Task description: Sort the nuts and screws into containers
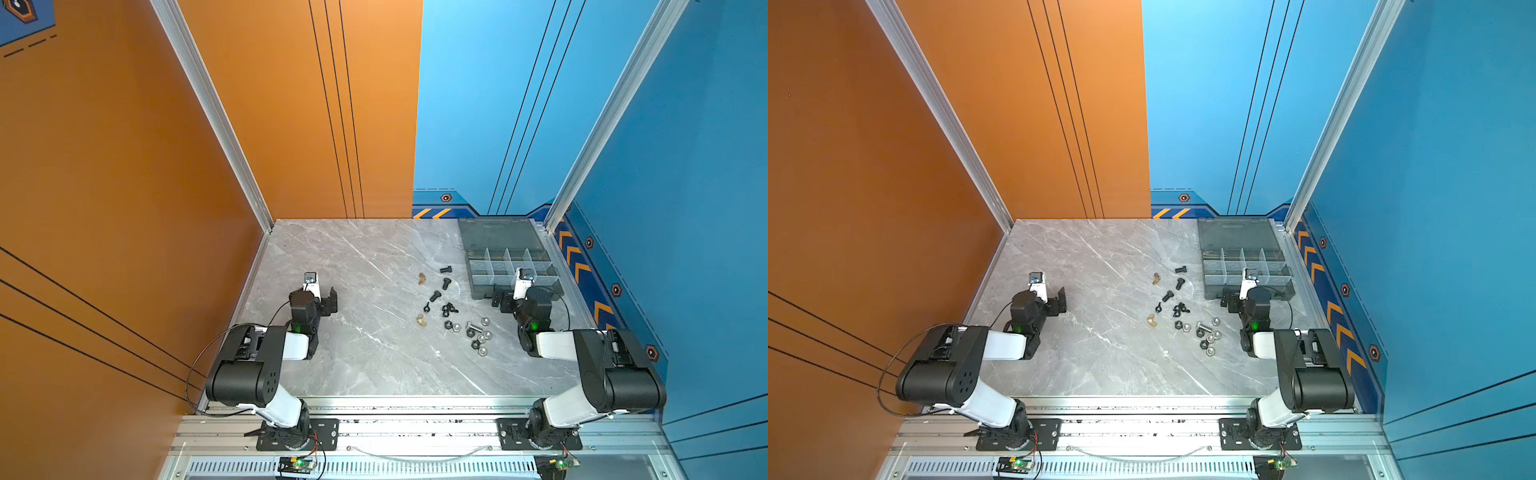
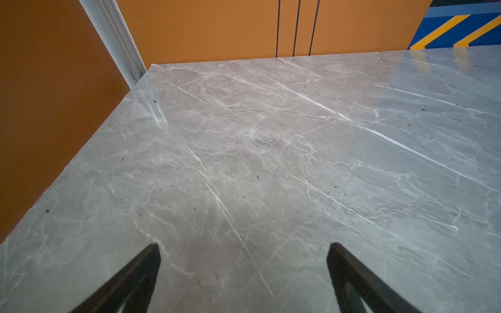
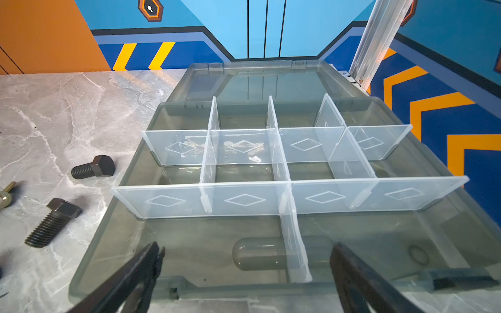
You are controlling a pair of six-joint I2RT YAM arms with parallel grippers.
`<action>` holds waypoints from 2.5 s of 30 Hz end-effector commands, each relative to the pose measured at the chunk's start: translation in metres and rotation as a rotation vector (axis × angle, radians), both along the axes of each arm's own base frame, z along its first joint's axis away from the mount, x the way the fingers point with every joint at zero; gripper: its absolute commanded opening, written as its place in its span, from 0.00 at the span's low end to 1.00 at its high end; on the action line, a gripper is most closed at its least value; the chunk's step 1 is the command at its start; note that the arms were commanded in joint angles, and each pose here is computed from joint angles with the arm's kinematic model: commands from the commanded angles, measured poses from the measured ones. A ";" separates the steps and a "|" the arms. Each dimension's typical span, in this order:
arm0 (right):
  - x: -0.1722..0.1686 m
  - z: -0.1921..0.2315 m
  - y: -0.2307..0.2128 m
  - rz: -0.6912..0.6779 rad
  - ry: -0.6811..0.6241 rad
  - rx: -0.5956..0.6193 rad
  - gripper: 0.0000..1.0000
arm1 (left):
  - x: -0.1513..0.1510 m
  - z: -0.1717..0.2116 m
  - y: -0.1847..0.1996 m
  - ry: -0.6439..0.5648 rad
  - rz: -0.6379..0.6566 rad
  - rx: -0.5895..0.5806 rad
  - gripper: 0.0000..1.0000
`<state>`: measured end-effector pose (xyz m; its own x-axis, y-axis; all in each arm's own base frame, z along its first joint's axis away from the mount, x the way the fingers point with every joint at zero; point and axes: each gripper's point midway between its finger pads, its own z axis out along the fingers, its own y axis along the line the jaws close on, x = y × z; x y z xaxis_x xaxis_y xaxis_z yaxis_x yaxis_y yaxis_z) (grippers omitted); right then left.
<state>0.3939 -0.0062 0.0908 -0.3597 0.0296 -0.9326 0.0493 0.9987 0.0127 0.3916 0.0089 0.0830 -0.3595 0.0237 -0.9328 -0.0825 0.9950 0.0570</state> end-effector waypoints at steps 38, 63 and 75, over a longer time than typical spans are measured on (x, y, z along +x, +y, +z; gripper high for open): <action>-0.001 0.001 -0.002 -0.024 -0.013 -0.005 1.00 | 0.005 0.006 -0.001 -0.009 -0.028 -0.015 0.98; -0.020 0.054 0.040 0.071 0.237 0.159 1.00 | -0.003 0.052 -0.016 -0.008 -0.081 0.004 0.98; -0.063 0.042 0.149 0.294 0.542 0.263 1.00 | -0.026 0.069 -0.075 0.153 -0.139 -0.305 0.98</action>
